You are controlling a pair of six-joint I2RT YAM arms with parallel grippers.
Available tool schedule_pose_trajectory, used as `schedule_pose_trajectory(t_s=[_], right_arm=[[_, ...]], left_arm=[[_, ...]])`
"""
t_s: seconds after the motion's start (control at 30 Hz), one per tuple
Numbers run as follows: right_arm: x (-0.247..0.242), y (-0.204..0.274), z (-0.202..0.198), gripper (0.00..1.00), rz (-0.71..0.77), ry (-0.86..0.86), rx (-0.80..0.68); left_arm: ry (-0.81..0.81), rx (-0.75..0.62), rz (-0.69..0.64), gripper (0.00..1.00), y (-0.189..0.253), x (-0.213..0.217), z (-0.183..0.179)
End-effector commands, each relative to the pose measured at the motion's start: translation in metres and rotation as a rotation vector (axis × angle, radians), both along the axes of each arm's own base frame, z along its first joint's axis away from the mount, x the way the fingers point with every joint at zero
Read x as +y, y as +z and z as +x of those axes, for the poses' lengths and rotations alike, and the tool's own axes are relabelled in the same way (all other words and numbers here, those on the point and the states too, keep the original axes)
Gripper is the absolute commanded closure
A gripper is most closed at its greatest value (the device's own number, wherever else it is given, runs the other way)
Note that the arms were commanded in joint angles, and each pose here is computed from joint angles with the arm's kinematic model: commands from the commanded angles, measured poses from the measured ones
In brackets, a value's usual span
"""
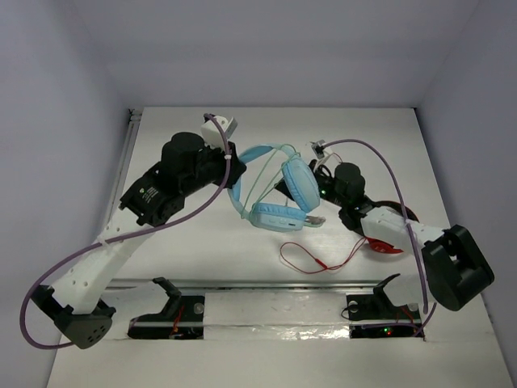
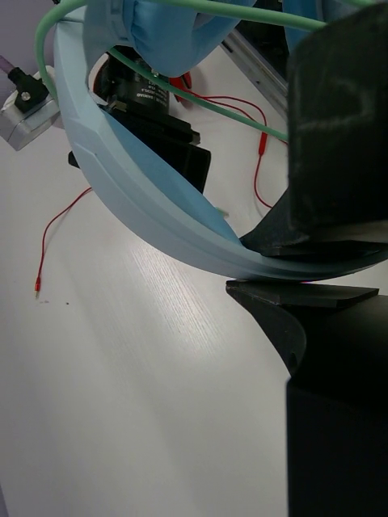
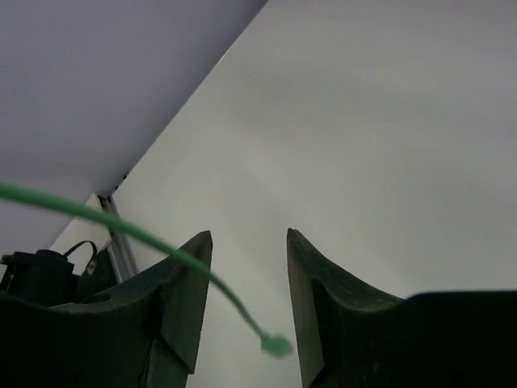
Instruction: Wrap the headphones
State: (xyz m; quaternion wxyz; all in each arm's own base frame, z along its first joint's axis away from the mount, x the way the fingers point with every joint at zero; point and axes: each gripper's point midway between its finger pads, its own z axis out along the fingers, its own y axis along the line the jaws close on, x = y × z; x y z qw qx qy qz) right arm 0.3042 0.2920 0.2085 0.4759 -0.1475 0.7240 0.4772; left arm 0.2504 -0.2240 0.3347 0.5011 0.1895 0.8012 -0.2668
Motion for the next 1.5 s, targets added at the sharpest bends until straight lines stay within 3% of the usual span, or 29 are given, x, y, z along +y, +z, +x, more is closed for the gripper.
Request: schedule_pose_trajectory(t_s=[0.0, 0.23, 0.47, 0.6, 0.67, 0.9, 1.07, 1.3, 1.37, 1.4, 1.47], right_arm=[[0.002, 0.016, 0.0, 0.51, 0.059, 0.017, -0.088], [0.007, 0.01, 0.005, 0.55, 0.062, 0.033, -0.104], [0.008, 0.004, 0.002, 0.92, 0.101, 0.034, -0.051], [-0.003, -0.005, 0.004, 0.99, 0.101, -0.052, 0.029], [-0.007, -0.012, 0.001, 1.0, 0.127, -0.081, 0.09], [-0.004, -0.024, -0.02, 0.96, 0.313, -0.098, 0.307], [0.007, -0.028, -0.026, 0.89, 0.373, -0.058, 0.337], [-0.001, -0.039, -0.021, 0.75, 0.302, -0.121, 0.317], [-0.004, -0.037, -0.017, 0.77, 0.266, -0.14, 0.285], [-0.006, -0.035, -0.015, 0.89, 0.26, -0.16, 0.276], [-0.012, -0.031, -0.011, 0.98, 0.241, -0.195, 0.252]], left_arm=[[-0.004, -0.082, -0.086, 1.0, 0.047, -0.006, 0.004], [-0.038, -0.074, -0.103, 1.0, 0.058, -0.014, 0.001], [0.048, -0.118, -0.093, 1.0, 0.079, 0.001, 0.01], [0.126, -0.15, -0.089, 1.0, 0.089, 0.009, 0.023], [0.173, -0.165, -0.103, 1.0, 0.093, 0.01, 0.033], [0.262, -0.184, -0.332, 1.0, 0.102, -0.006, 0.059], [0.287, -0.167, -0.47, 1.0, 0.096, -0.021, 0.074], [0.29, -0.172, -0.486, 1.0, 0.097, -0.024, 0.078], [0.287, -0.171, -0.484, 1.0, 0.096, -0.023, 0.076], [0.291, -0.172, -0.48, 1.0, 0.095, -0.021, 0.075], [0.317, -0.181, -0.459, 1.0, 0.095, -0.015, 0.076]])
